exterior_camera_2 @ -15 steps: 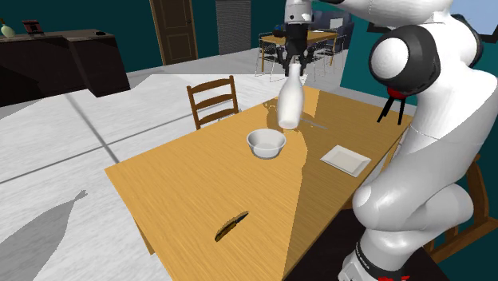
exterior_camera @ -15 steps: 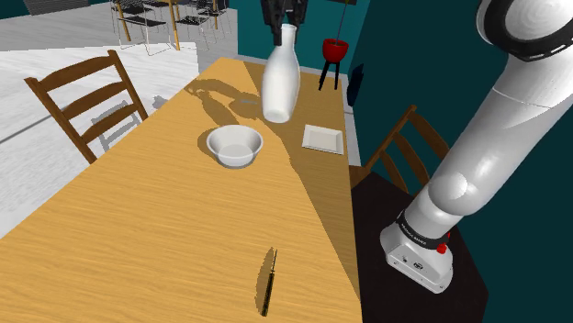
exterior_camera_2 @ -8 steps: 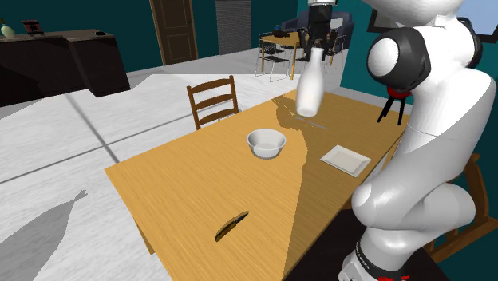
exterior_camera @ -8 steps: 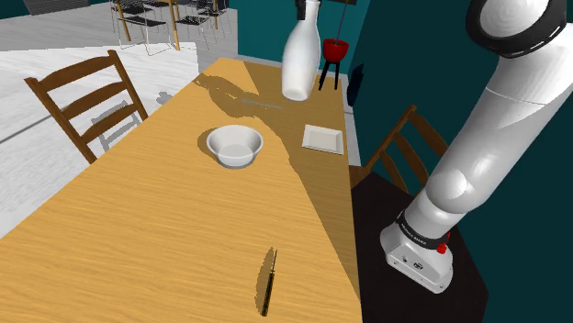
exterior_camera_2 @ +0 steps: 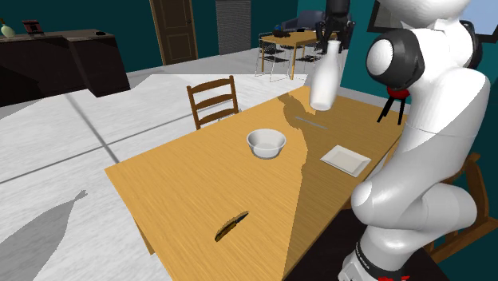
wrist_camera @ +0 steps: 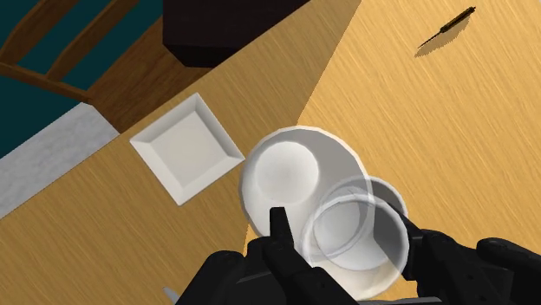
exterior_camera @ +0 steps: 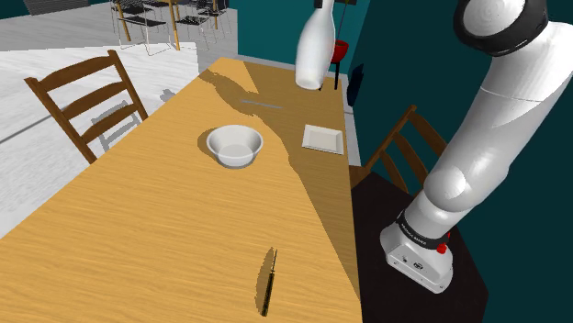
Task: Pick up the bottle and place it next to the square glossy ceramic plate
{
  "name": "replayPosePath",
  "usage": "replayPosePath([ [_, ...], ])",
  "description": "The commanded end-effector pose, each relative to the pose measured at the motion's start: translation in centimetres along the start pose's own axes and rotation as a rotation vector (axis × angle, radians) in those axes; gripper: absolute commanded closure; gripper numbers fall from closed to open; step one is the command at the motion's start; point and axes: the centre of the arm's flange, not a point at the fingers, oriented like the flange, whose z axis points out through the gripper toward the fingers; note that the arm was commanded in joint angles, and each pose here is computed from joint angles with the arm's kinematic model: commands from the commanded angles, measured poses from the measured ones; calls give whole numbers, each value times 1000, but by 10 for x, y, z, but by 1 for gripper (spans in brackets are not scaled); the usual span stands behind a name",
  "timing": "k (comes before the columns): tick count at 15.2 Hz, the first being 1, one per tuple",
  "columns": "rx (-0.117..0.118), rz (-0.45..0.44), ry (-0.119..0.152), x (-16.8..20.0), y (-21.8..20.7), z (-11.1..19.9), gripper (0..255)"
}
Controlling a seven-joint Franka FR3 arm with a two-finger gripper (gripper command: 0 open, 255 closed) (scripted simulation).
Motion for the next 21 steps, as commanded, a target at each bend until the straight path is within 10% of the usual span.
replayPosePath([
  [1,0,0,1,2,1,10,255],
  [21,0,0,1,18,2,114,255],
])
